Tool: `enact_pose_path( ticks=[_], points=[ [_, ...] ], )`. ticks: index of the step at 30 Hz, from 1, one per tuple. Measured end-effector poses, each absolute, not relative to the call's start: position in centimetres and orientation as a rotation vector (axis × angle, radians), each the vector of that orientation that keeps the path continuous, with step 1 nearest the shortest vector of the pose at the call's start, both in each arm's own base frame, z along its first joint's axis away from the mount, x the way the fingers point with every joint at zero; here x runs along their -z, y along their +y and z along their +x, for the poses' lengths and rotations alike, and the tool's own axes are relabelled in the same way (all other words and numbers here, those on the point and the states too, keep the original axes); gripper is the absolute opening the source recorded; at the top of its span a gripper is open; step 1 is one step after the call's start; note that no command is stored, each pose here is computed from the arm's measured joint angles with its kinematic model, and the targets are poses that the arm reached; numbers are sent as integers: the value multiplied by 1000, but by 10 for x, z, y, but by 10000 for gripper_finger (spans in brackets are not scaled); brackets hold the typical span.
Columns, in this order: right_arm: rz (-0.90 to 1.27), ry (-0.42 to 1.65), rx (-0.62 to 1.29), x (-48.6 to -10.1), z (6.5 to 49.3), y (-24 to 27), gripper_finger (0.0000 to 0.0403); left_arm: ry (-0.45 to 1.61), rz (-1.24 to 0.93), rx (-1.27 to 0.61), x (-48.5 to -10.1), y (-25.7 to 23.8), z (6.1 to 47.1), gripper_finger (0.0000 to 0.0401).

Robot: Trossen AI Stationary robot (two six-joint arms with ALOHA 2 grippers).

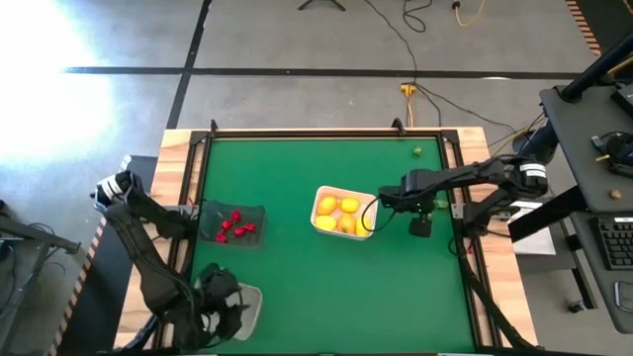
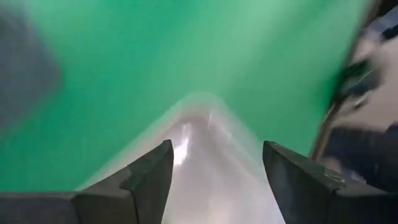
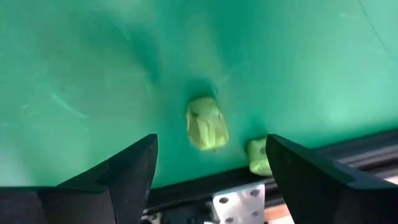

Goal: Sort produce into baskets
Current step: Put the green chili pepper into the gray bin

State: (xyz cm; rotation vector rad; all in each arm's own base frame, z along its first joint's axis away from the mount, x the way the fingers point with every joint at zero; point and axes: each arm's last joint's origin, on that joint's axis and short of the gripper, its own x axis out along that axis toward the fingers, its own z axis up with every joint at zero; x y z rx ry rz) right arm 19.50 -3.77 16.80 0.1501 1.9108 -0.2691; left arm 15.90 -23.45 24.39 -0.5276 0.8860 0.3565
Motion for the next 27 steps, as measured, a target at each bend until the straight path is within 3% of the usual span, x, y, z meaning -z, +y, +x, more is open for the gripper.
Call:
enact_pose_path(
  ticks=[4,9,17,22,27],
  points=[
    [121,1953,245,-153,200,-40,275,686,-399,-340,-269,-221,169,219],
    [118,2035,240,-138,203,-41,248,633,-354,-332,-275,-200,183,197],
    [97,2085,228,-127,202,-42,202,338,-231,-450,-252,-189,212,170],
    [89,2069,252,-130,201,-42,163,294,-209,-426,-233,-188,229,150],
    [89,1990,261,-142,199,-42,99,273,-226,-399,-232,-189,235,124]
  ],
)
